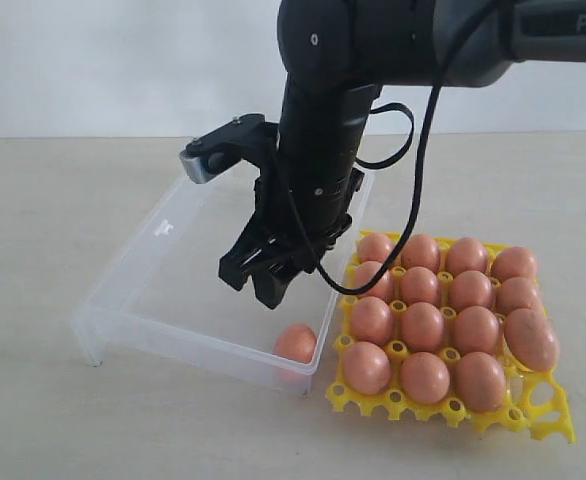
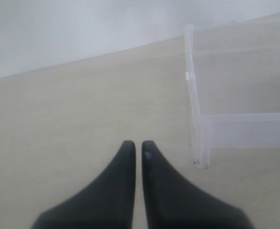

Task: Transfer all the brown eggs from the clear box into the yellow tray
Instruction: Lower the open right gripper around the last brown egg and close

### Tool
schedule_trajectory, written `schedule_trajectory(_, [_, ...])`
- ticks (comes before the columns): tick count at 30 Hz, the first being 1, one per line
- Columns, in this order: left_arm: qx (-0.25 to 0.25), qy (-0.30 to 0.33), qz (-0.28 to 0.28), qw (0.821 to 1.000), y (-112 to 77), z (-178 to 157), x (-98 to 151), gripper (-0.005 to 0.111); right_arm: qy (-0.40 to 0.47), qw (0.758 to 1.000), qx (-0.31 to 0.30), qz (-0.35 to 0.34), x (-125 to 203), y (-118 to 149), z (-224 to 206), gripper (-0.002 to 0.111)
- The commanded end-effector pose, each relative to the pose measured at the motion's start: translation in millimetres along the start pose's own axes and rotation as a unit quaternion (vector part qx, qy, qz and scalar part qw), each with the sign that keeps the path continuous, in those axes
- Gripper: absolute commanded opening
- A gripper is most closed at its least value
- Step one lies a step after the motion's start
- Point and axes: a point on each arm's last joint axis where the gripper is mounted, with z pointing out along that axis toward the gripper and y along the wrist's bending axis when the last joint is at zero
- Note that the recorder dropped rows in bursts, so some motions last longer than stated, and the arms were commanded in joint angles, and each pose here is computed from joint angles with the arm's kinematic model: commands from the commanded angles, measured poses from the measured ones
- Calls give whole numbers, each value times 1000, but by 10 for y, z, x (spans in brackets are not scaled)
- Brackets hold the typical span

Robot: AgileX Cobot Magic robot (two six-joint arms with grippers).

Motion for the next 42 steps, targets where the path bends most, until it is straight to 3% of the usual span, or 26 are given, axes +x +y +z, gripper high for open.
schedule_trajectory(1, [-2, -1, -6, 1000, 1, 2, 8, 4, -21, 998, 8, 55, -64, -46, 86, 53])
schedule_trajectory(9, [-2, -1, -6, 1000, 1, 2, 8, 4, 17, 994, -1, 105, -68, -90, 476, 52])
schedule_trajectory(16, [-2, -1, -6, 1000, 1, 2, 8, 4, 52, 987, -6, 154, -15, -79, 528, 52])
schedule_trajectory(42, [-2, -1, -6, 1000, 1, 2, 8, 4, 118, 973, -46, 191, 46, -37, 867, 52])
